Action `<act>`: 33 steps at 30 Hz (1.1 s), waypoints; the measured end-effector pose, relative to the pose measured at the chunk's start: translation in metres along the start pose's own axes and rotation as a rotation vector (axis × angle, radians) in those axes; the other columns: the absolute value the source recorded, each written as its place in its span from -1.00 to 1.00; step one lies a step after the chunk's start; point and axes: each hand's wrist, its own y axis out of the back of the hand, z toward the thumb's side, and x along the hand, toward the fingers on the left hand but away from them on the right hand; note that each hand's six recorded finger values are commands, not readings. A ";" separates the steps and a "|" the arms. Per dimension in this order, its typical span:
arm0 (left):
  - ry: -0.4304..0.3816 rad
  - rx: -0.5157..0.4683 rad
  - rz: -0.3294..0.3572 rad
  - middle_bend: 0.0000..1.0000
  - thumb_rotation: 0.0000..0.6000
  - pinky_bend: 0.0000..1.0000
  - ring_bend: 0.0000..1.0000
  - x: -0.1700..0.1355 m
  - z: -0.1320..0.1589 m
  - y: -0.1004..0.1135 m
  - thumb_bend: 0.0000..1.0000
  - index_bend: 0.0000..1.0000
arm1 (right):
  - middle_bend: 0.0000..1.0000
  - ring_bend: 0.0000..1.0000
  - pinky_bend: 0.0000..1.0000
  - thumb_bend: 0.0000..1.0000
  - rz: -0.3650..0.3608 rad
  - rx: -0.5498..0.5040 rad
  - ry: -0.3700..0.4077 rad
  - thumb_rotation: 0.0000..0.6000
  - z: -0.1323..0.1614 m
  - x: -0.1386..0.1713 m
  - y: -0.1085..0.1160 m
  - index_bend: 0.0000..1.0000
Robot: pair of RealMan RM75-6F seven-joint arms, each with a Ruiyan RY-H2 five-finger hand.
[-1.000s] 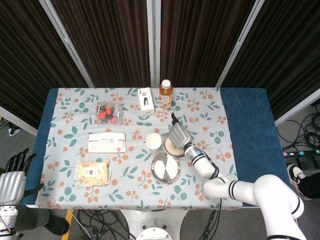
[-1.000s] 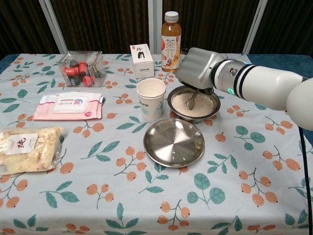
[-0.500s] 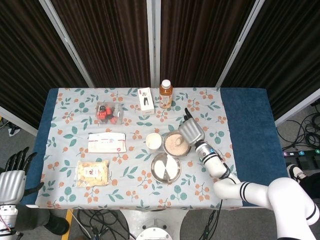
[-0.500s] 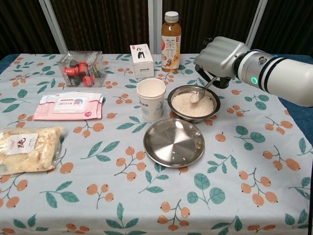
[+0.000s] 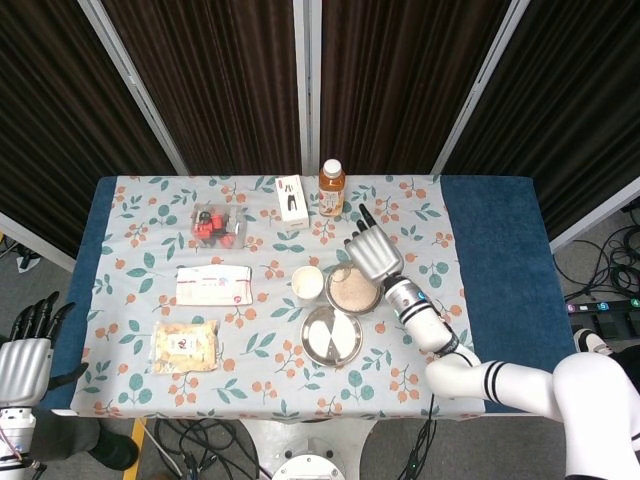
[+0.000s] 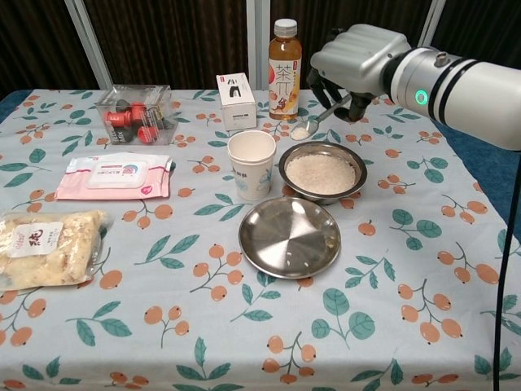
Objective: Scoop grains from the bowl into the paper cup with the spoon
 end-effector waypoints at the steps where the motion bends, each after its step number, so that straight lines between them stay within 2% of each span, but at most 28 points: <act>1: 0.001 0.000 0.000 -0.79 1.00 -0.81 -0.88 0.000 0.000 0.000 -0.88 -0.63 | 0.00 -0.50 -1.00 -0.35 -0.005 -0.001 0.005 1.00 0.002 -0.003 0.004 0.24; 7: 0.011 -0.004 -0.001 -0.79 1.00 -0.81 -0.88 -0.002 -0.003 -0.001 -0.88 -0.63 | 0.00 -0.50 -1.00 -0.35 -0.010 0.035 0.043 1.00 0.025 -0.020 0.017 0.24; 13: 0.021 -0.008 -0.003 -0.79 1.00 -0.81 -0.88 -0.005 -0.005 -0.002 -0.88 -0.63 | 0.00 -0.50 -1.00 -0.35 -0.035 0.165 0.086 1.00 0.046 -0.029 0.026 0.24; 19: 0.018 -0.008 0.002 -0.79 1.00 -0.82 -0.88 -0.004 -0.004 -0.001 -0.88 -0.63 | 0.00 -0.50 -1.00 -0.35 -0.112 0.417 0.156 1.00 0.064 -0.033 0.038 0.24; 29: 0.024 -0.010 0.001 -0.79 1.00 -0.82 -0.88 -0.007 -0.006 -0.001 -0.88 -0.63 | 0.00 -0.50 -1.00 -0.35 -0.281 0.858 0.287 1.00 0.084 -0.031 0.053 0.24; 33: 0.024 -0.012 0.003 -0.79 1.00 -0.81 -0.88 -0.008 -0.006 -0.001 -0.88 -0.63 | 0.00 -0.50 -1.00 -0.35 -0.308 0.948 0.315 1.00 0.088 -0.031 0.053 0.24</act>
